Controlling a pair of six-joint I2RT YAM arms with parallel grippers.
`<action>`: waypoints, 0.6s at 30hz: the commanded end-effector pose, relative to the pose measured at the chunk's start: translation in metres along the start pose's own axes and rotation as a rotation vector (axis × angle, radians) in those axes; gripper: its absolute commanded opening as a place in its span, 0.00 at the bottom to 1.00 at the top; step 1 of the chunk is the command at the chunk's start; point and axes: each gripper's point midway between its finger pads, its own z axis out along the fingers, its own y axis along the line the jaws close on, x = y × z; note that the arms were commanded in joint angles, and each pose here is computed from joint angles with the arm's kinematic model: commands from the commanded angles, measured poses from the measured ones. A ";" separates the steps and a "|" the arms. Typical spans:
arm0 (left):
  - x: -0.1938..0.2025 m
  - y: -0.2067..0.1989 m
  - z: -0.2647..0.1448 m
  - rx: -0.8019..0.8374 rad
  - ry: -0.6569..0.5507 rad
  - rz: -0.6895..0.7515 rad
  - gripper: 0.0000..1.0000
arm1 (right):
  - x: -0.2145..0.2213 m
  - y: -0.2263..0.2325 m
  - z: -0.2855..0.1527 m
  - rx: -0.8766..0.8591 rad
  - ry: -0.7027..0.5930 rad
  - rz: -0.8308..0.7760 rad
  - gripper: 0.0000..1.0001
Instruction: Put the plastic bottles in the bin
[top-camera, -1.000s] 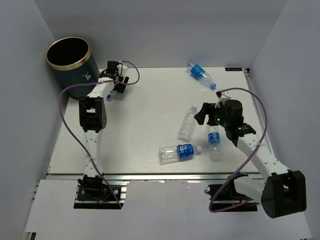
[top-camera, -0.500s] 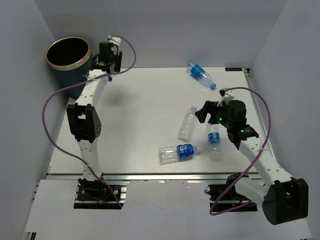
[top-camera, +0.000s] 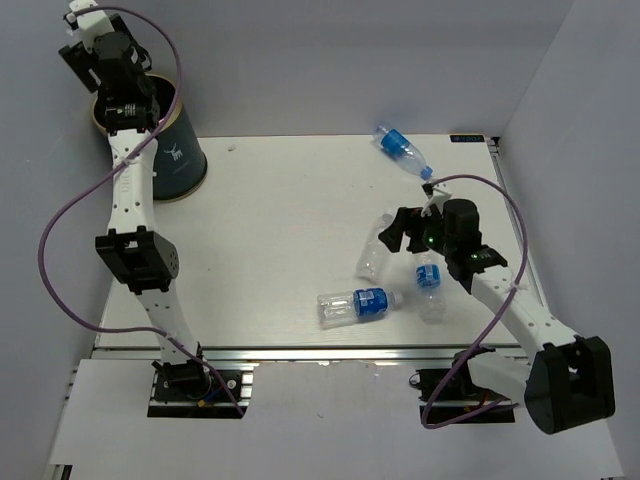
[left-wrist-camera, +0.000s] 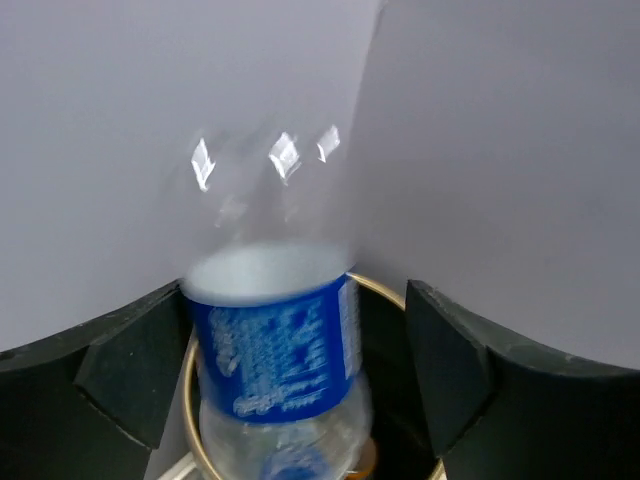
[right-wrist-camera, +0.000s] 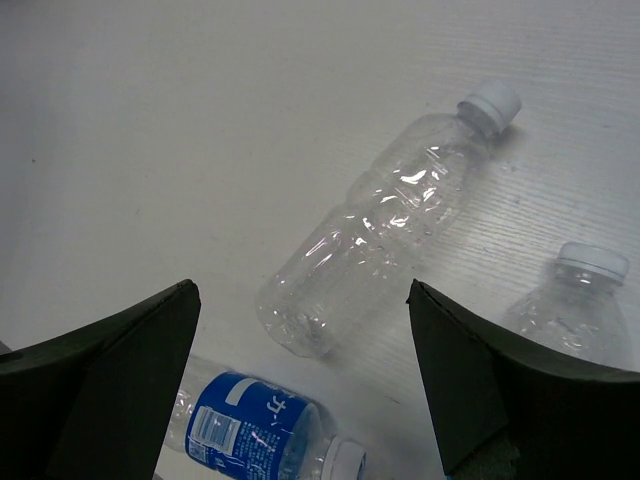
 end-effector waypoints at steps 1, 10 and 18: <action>0.036 0.016 0.017 -0.093 0.049 0.025 0.98 | -0.010 0.008 0.007 0.009 0.011 -0.044 0.89; -0.007 0.001 -0.018 0.087 0.066 -0.090 0.98 | -0.013 -0.010 0.029 0.216 0.006 0.043 0.89; 0.018 -0.062 -0.113 0.501 0.320 -0.223 0.98 | 0.011 -0.015 0.066 0.412 0.067 0.134 0.89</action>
